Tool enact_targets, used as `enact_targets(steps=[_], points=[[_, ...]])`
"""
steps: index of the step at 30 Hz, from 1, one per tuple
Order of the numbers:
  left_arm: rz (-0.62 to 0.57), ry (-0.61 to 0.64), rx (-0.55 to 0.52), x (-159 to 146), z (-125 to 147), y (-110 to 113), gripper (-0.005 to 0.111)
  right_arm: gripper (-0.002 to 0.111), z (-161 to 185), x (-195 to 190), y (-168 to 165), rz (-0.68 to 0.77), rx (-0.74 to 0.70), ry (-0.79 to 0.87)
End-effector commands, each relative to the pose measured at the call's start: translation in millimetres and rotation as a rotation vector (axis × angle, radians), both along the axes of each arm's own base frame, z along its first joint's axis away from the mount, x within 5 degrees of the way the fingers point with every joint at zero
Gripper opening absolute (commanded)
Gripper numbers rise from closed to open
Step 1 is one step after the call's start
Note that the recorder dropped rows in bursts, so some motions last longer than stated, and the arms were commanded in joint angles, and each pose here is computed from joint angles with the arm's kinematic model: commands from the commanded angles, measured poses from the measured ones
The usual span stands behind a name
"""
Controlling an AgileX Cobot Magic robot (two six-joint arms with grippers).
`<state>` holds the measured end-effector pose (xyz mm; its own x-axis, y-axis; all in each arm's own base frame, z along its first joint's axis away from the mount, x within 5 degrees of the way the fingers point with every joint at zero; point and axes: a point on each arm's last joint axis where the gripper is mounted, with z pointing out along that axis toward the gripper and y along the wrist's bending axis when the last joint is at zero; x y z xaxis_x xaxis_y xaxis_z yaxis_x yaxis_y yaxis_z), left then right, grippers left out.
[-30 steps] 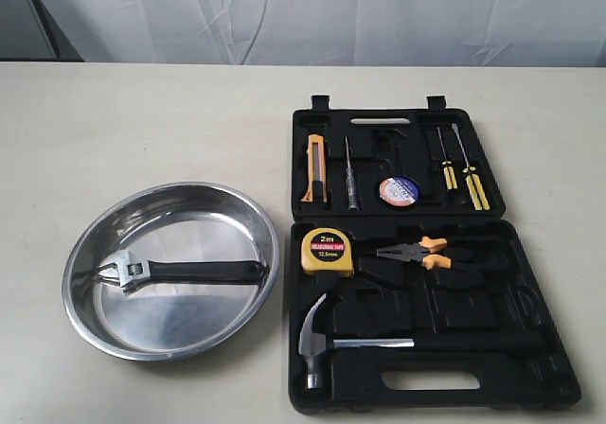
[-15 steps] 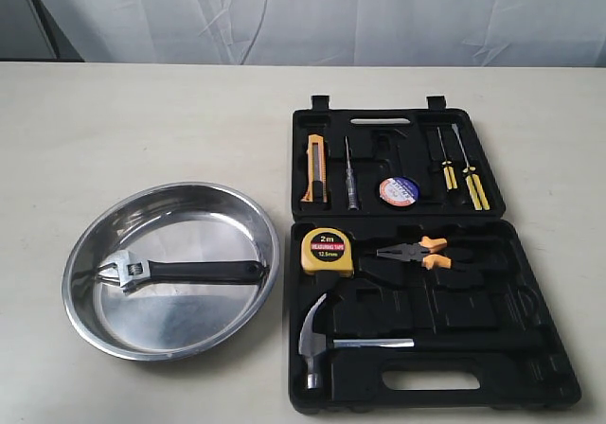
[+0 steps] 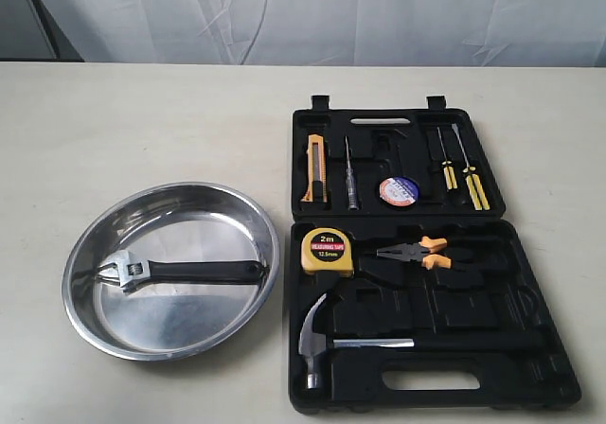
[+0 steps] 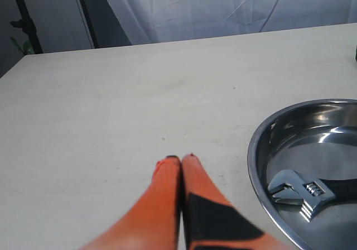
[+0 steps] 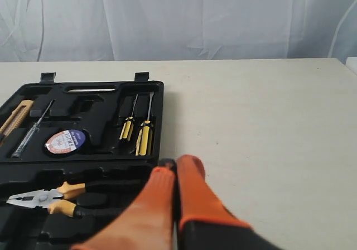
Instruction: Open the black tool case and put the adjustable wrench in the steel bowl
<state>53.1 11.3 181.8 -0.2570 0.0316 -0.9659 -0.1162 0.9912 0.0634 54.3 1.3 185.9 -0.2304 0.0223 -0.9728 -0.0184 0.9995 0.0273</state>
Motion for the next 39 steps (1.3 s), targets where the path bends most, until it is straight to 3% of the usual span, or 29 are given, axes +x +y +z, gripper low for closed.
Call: enact_targets(steps=[1, 39], points=[[0.0, -0.017, 0.003, 0.0, 2.2, 0.0, 0.0, -0.001, -0.1, 0.0, -0.4, -0.005, -0.009, -0.016], [0.0, -0.017, 0.003, 0.0, 2.2, 0.0, 0.0, -0.001, -0.1, 0.0, 0.5, -0.002, 0.023, -0.016]])
